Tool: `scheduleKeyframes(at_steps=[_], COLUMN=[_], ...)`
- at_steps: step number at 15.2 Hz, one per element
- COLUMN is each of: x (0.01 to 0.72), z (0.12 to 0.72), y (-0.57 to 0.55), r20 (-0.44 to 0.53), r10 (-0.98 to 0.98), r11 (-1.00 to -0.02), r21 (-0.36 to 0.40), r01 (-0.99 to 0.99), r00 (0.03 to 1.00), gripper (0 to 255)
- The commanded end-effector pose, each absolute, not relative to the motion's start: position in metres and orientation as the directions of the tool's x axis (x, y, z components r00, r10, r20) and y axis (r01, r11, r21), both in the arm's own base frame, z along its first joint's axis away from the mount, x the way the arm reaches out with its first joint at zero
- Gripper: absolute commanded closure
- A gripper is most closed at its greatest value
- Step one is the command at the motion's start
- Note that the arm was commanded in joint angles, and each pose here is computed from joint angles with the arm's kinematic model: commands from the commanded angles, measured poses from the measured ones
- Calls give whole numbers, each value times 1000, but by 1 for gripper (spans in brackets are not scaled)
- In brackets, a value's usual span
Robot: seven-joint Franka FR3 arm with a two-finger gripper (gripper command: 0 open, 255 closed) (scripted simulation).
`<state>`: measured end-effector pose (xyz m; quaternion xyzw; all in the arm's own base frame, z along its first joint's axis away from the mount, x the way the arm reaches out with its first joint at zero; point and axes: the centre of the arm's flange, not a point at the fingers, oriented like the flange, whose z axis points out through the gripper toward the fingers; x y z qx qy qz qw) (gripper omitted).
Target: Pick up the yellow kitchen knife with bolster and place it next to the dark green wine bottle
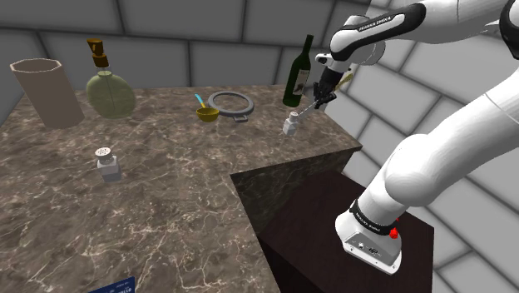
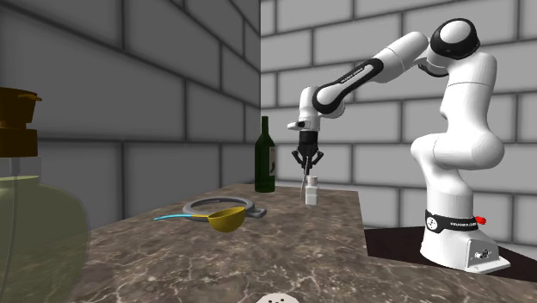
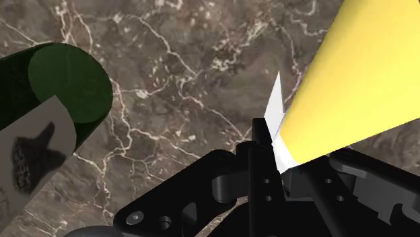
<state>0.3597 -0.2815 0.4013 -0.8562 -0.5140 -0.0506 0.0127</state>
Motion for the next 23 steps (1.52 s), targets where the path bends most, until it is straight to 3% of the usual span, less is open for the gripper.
scheduleKeyframes(at_steps=[1,10,18,19,23], x=[361,361,361,361,361], z=[389,342,342,342,342], y=[-279,-279,-279,-279,-279], r20=[100,100,100,100,100], r10=[880,880,880,880,880], r11=[-468,-468,-468,-468,-468], r21=[25,25,25,25,25], r01=[883,883,883,883,883], r00=[464,464,464,464,464], gripper=[255,255,255,0,0])
